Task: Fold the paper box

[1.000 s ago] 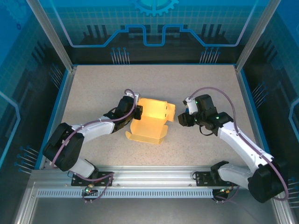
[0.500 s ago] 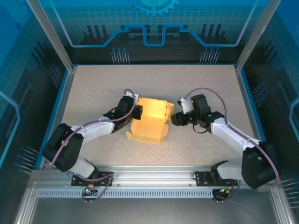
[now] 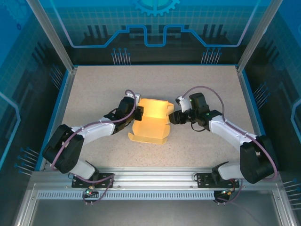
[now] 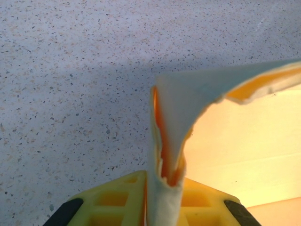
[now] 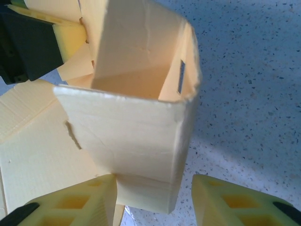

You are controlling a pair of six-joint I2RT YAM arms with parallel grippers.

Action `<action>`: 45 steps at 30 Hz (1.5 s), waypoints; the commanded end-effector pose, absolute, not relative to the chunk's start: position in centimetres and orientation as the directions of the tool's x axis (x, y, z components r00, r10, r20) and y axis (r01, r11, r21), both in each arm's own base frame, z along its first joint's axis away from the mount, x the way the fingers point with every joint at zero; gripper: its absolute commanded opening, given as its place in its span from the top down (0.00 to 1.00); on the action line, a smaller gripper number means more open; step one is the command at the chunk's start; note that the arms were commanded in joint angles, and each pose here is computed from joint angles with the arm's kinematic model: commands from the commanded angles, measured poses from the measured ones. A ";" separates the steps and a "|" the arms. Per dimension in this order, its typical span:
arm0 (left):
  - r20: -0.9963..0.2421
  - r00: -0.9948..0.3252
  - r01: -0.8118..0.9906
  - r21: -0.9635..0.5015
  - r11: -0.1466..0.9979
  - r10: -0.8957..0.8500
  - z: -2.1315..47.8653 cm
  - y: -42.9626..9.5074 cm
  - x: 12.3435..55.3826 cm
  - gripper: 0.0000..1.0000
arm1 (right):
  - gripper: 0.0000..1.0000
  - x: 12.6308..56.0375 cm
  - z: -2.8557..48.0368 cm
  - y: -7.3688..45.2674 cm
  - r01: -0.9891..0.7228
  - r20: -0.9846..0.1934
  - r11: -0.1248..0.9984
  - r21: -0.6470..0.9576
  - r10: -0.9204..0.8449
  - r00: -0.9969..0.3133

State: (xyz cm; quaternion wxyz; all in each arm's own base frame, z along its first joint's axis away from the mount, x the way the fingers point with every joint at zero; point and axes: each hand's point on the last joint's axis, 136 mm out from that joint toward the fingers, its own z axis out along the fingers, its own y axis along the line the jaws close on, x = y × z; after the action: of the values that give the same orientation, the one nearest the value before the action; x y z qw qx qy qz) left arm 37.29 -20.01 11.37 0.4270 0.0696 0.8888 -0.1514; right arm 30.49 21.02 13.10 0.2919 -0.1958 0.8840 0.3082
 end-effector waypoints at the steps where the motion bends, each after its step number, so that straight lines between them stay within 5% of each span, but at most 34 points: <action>1: -0.798 -0.602 0.268 -0.225 0.937 -0.019 13.0 -20.7 37.4 0.85 | 0.56 31.2 14.8 22.5 -0.580 -0.682 0.690 0.433 -0.171 -0.712; 11: -0.799 -0.601 0.273 -0.224 0.936 -0.016 13.1 -20.8 37.5 0.85 | 0.62 31.5 14.9 23.9 -0.592 -0.681 0.673 0.442 -0.177 -0.710; 24: -0.798 -0.602 0.280 -0.226 0.933 -0.013 13.2 -21.0 37.5 0.85 | 0.54 33.2 14.8 22.6 -0.477 -0.677 0.799 0.365 -0.124 -0.726; 36: -0.799 -0.602 0.280 -0.225 0.933 -0.012 13.1 -21.0 37.5 0.85 | 0.67 34.0 12.6 20.9 -0.368 -0.627 0.897 0.244 -0.144 -0.766; 45: -0.796 -0.606 0.279 -0.225 0.933 -0.011 12.9 -21.0 37.3 0.85 | 0.63 33.8 12.7 22.2 -0.427 -0.646 0.853 0.301 -0.148 -0.749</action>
State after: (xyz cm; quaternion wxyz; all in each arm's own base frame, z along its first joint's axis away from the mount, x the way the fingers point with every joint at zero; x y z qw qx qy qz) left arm 37.26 -19.99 11.33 0.4260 0.0698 0.8894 -0.1507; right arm 33.49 21.77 12.51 0.3119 -0.1517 0.9148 0.2072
